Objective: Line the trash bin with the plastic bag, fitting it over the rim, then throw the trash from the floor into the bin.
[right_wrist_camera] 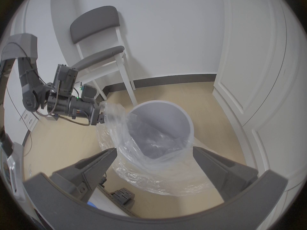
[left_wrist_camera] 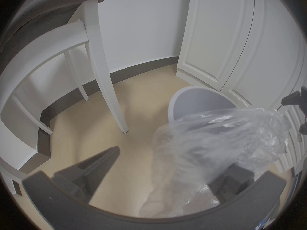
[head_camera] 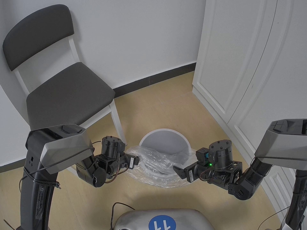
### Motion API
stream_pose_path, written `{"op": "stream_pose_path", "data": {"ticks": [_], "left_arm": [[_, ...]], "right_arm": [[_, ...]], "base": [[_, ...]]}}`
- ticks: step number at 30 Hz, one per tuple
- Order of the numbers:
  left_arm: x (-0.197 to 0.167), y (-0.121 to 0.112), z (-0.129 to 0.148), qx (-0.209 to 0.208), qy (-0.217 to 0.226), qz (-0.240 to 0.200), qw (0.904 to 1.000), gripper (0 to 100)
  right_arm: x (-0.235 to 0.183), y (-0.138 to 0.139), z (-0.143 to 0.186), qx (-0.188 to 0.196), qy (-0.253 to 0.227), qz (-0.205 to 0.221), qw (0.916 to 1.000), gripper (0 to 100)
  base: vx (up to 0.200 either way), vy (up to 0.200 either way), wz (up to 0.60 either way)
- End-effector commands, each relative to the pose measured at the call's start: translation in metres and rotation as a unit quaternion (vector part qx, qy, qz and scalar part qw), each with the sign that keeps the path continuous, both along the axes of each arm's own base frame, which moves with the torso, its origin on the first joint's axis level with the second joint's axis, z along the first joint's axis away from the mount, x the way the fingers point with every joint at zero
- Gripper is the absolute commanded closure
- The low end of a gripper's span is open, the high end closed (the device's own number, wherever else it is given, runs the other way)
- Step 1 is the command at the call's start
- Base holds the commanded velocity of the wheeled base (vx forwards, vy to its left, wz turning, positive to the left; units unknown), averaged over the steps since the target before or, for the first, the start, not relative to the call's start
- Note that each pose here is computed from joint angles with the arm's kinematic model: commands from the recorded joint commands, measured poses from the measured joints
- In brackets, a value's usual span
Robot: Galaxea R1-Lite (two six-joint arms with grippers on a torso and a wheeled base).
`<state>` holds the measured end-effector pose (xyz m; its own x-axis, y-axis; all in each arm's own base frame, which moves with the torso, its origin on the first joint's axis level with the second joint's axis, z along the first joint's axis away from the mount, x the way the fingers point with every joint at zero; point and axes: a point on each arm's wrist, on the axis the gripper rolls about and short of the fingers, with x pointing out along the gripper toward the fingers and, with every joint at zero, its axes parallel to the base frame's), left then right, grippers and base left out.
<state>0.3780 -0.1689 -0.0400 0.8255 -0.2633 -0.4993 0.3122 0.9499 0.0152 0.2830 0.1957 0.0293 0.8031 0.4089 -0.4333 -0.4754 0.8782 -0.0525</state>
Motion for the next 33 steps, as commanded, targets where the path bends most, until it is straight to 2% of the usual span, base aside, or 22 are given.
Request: {"op": "stream_pose_path", "data": {"ticks": [1,6,12,14,20,29,30,33], "left_arm": [[-0.001,0.006,0.005,0.002,-0.002,0.003,1.0,0],[-0.006,0.017,0.015,0.013,-0.005,-0.011,0.9998,0],[-0.032,0.03,0.037,0.024,0.002,-0.077,0.9967,0],[-0.037,0.032,0.041,0.029,0.0,-0.085,0.9959,0],[-0.039,0.031,0.042,0.033,-0.003,-0.09,0.9954,0],[-0.039,0.03,0.041,0.033,-0.004,-0.091,0.9953,0],[-0.039,0.03,0.041,0.033,-0.004,-0.091,0.9953,0],[-0.039,0.029,0.041,0.032,-0.004,-0.091,0.9953,0]], "right_arm": [[0.0,0.002,-0.014,-0.015,0.005,0.005,0.9999,0],[0.0,0.002,-0.023,-0.028,-0.008,0.014,0.9995,0],[0.002,0.002,-0.032,-0.043,-0.013,0.012,0.9989,0],[0.002,0.002,-0.033,-0.048,-0.014,0.004,0.9987,0],[0.004,0.004,-0.04,-0.055,-0.014,0.005,0.9984,0],[0.008,0.013,-0.061,-0.042,-0.031,0.012,0.9986,0],[0.008,0.014,-0.061,-0.042,-0.031,0.013,0.9985,100],[0.009,0.014,-0.061,-0.042,-0.032,0.013,0.9985,100]], "base": [[0.0,0.0,0.0],[0.0,0.0,0.0],[0.0,0.0,0.0],[0.0,0.0,0.0],[0.0,0.0,0.0],[0.0,0.0,0.0],[0.0,0.0,0.0],[0.0,0.0,0.0]]}}
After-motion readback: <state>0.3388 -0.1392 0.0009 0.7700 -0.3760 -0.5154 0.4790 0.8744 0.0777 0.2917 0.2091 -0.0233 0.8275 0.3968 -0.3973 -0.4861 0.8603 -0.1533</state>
